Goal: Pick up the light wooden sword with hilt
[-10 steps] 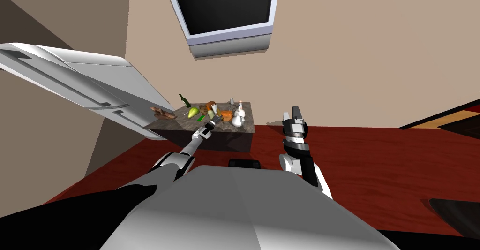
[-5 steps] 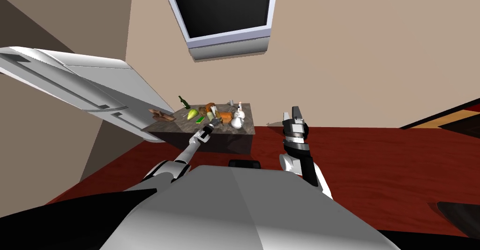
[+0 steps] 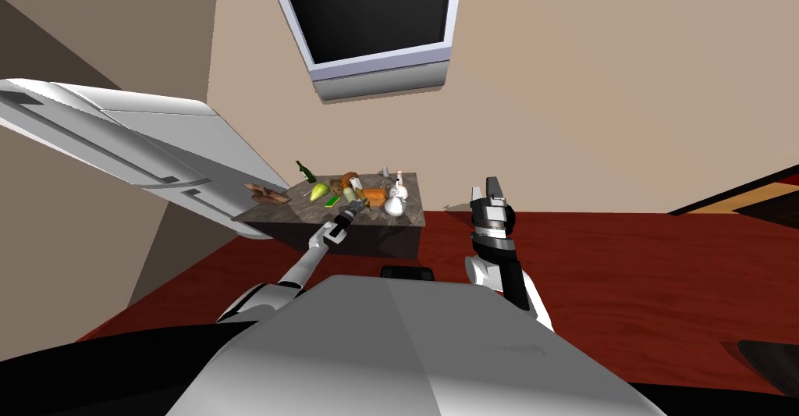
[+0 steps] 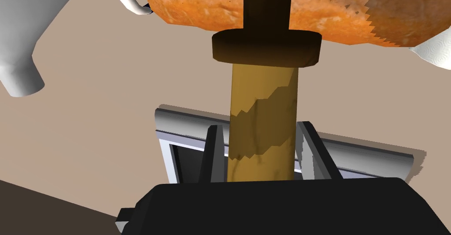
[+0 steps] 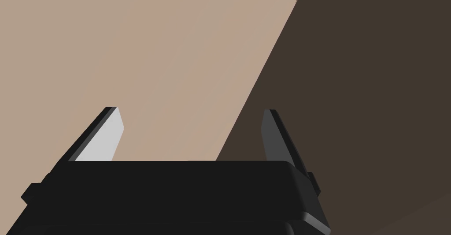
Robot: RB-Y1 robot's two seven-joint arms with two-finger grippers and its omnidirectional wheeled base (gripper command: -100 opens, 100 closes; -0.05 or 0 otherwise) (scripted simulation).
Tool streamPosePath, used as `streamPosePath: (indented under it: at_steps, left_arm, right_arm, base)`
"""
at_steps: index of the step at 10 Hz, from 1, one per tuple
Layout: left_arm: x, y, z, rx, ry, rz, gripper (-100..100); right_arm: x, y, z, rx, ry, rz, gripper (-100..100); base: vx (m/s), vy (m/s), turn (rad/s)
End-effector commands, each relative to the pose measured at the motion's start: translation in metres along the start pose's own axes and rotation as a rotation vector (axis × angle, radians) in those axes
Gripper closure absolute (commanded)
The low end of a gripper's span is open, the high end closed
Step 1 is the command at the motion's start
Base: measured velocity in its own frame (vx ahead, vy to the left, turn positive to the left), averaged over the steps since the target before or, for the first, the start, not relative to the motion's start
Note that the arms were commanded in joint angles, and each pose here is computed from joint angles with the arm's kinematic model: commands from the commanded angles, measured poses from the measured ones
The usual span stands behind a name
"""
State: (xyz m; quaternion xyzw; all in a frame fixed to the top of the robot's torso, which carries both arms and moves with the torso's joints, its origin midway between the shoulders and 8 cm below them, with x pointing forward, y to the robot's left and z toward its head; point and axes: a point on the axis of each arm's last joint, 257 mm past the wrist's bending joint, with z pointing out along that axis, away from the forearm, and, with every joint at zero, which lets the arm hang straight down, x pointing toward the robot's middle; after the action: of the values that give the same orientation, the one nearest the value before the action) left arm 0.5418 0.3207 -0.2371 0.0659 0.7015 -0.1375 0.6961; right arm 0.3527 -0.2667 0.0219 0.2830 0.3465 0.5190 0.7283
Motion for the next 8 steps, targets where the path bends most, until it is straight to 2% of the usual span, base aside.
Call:
streamPosePath:
  at_steps: [1,2,4,5,6,8]
  left_arm:
    - [-0.008,-0.010,-0.003,0.018,-0.018,0.002,100]
    - [-0.001,0.002,-0.018,-0.018,0.006,0.004,100]
    - [-0.005,-0.013,-0.029,0.006,-0.007,0.002,100]
    - [-0.012,-0.018,-0.027,0.016,-0.020,0.005,100]
    - [-0.007,-0.007,-0.041,-0.018,0.002,0.009,100]
    - [-0.004,-0.017,-0.055,-0.007,0.006,0.003,100]
  right_arm:
    - [0.000,0.000,0.000,0.000,0.000,0.000,0]
    - [0.000,0.000,0.000,0.000,0.000,0.000,0]
    - [0.000,0.000,0.000,0.000,0.000,0.000,0]
    - [0.000,0.000,0.000,0.000,0.000,0.000,0]
    - [0.000,0.000,0.000,0.000,0.000,0.000,0]
    - [0.000,0.000,0.000,0.000,0.000,0.000,0]
  base:
    - [0.015,-0.007,0.011]
    - [0.077,0.002,-0.045]
    - [0.058,0.008,-0.003]
    - [0.000,0.000,0.000]
    - [0.064,-0.003,-0.048]
    - [0.062,0.003,-0.002]
